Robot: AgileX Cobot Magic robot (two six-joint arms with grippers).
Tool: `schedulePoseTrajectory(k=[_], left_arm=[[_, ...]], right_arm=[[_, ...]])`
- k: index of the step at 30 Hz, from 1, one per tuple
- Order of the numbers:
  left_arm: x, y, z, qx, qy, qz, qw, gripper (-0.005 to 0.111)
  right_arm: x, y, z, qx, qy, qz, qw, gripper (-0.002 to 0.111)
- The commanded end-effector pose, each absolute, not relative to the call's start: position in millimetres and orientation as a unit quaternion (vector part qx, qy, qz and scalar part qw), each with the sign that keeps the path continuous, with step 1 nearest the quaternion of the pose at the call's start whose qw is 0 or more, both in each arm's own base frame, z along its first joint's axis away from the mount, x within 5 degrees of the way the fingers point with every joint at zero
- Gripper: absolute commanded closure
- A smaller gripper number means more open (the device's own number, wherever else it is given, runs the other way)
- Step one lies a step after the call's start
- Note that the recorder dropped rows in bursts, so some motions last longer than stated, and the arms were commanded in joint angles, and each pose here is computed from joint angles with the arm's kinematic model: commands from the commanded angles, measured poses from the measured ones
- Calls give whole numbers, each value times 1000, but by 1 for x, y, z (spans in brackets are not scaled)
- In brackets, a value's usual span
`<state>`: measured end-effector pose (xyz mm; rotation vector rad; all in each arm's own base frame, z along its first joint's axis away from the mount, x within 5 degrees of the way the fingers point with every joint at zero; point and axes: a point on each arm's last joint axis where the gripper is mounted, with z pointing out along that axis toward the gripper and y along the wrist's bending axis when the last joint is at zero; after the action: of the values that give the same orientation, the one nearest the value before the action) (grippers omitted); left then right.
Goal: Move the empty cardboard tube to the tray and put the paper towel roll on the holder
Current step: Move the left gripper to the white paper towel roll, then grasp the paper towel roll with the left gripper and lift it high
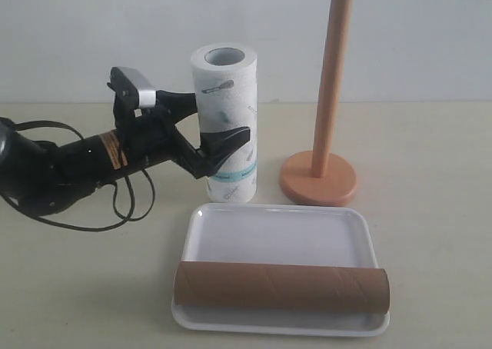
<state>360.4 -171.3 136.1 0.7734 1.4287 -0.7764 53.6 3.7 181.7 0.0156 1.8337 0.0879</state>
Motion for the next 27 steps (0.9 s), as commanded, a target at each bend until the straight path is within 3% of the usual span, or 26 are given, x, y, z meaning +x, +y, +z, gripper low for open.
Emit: schedulePoseTrajectory(k=[1,17,24,27], left_arm=[[371,-191,134,346,609,-346,624,-3],[384,-192,121,332,629,-325,623,-3],[390,-207,131,312,626,-322,638,-3],[396,-209,130,277,659,-324,620,7]], right_arm=[[54,4,183,4,789,37,613,107],[53,4,183,4,791,37,611,107],[53,4,183,4,791,37,611,107],[53,4,183,4,791,37,611,107]])
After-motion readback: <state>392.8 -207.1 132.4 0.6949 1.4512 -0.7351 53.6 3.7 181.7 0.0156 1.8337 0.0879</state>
